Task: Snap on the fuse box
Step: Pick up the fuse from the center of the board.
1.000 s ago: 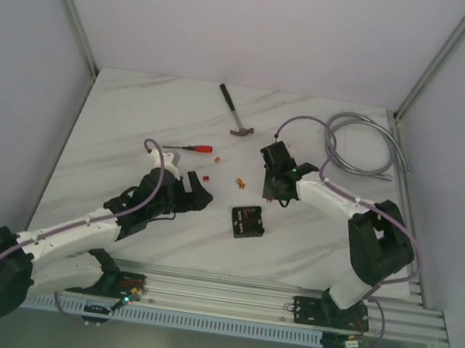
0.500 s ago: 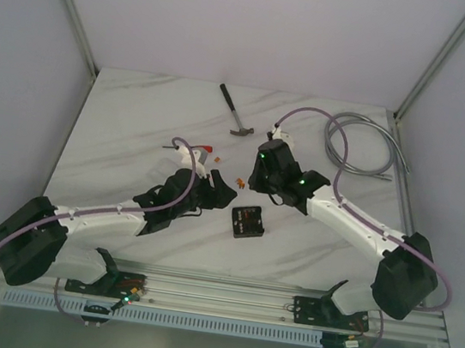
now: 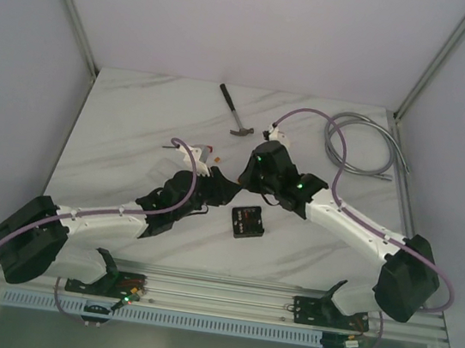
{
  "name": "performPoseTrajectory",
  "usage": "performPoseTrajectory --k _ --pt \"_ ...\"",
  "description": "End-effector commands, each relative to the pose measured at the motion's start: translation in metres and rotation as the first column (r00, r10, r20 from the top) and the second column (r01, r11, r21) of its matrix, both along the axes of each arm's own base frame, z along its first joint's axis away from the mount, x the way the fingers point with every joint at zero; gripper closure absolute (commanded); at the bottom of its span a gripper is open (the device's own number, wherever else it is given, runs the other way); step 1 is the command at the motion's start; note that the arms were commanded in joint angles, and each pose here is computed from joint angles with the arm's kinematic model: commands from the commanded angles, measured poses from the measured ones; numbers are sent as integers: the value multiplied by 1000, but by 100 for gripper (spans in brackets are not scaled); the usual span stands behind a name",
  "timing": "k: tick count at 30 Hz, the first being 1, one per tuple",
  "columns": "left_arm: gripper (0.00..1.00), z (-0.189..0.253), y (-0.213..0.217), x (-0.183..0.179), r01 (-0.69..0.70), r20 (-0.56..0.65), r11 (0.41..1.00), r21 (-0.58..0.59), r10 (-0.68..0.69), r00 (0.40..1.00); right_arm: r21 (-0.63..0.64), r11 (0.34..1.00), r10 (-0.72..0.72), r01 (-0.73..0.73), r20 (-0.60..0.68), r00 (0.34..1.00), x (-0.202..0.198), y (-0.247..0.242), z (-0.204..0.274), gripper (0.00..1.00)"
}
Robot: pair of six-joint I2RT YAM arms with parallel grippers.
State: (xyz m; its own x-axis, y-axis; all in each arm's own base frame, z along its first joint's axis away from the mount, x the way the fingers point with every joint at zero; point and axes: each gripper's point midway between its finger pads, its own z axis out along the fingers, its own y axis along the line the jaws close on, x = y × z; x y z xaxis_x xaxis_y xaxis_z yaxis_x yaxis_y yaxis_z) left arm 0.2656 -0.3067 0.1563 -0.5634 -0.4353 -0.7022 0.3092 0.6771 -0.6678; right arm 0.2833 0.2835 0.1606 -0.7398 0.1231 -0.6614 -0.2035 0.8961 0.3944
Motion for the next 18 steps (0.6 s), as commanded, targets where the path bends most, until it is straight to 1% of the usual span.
performPoseTrajectory --k 1,5,18 --pt "57 10 -1 4 -15 43 1000 -24 16 999 60 998 3 -4 15 1000 -3 8 10 76" --pt "63 11 0 5 -27 48 999 -26 28 998 80 997 8 -9 14 1000 -7 11 11 76" --pt "75 5 3 9 -58 39 998 -19 59 998 152 987 42 -41 -6 999 -22 21 7 75"
